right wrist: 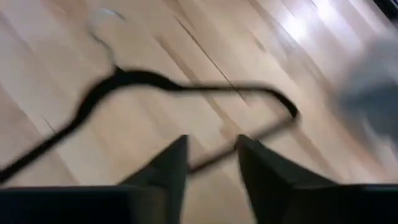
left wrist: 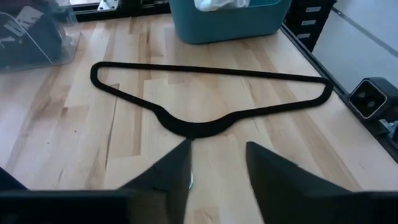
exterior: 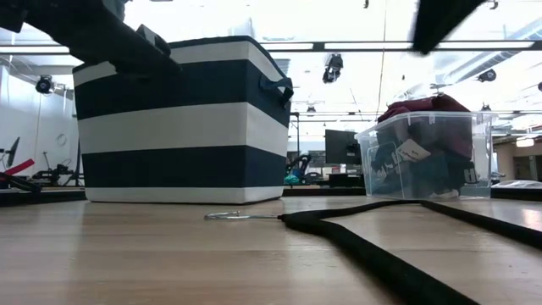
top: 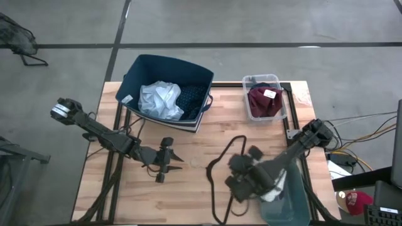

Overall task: Pick & Place Cloths
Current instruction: Return to Home Position

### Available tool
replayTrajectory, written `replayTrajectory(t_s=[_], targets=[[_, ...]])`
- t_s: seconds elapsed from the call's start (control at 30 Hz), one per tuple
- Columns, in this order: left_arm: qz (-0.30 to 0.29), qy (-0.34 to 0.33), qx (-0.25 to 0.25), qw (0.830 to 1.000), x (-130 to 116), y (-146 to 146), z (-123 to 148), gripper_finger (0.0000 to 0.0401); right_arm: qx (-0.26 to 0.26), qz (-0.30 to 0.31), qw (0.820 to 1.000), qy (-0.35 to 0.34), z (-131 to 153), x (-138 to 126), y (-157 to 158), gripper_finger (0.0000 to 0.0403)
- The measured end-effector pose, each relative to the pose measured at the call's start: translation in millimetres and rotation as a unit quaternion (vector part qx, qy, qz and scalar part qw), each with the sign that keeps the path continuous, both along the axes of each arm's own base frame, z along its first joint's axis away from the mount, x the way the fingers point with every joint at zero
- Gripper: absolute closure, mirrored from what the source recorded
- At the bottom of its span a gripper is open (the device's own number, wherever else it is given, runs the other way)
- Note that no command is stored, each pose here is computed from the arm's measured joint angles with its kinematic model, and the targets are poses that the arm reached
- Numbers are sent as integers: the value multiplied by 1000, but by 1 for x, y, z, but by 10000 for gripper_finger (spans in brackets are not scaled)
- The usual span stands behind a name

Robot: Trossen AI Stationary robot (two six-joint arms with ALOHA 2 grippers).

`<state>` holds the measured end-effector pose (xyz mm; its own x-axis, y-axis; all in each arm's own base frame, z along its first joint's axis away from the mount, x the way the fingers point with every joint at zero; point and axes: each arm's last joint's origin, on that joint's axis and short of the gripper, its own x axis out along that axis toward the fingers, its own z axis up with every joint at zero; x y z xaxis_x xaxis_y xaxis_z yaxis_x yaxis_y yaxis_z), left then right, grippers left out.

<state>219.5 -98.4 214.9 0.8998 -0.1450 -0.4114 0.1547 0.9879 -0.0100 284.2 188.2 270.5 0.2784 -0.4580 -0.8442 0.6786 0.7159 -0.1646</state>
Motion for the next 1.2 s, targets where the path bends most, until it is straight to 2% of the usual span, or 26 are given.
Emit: replayTrajectory(t_s=[0.13, 0.23, 0.37, 0.47, 0.53, 0.63, 0.7, 0.77, 0.87, 0.93, 1.17, 1.2], targets=[[-17, 0, 2, 1000, 0, -1, 0, 323, -22, 88, 995, -35, -13, 32, -15, 368], [-51, -8, -1, 999, -1, -2, 3, 385, -50, 161, 983, -76, -20, 57, -26, 385], [-84, -37, 4, 996, -7, -1, 8, 388, -84, 238, 959, -131, -19, 76, -43, 394], [-95, -52, 0, 994, -18, 4, 6, 391, -68, 288, 937, -188, -19, 82, -64, 395], [-97, -75, -11, 992, -28, 9, 5, 395, -49, 329, 914, -231, -23, 82, -79, 395], [-102, -103, -13, 989, -45, 16, 1, 396, -26, 391, 871, -296, -27, 76, -103, 395], [-103, -118, -13, 988, -55, 21, -1, 393, -33, 402, 855, -324, -29, 67, -119, 395], [-101, -136, -20, 985, -63, 26, 1, 389, -47, 385, 858, -335, -32, 56, -134, 394], [-105, -155, -29, 982, -74, 31, 0, 391, -66, 325, 876, -350, -36, 37, -152, 394], [-103, -160, -31, 981, -80, 35, -2, 395, -78, 295, 880, -363, -35, 24, -157, 394], [-95, -168, -45, 980, -97, 43, -12, 391, -111, 295, 887, -336, -43, -28, -165, 394], [-94, -166, -47, 980, -98, 44, -14, 389, -104, 289, 889, -341, -44, -35, -166, 394]])
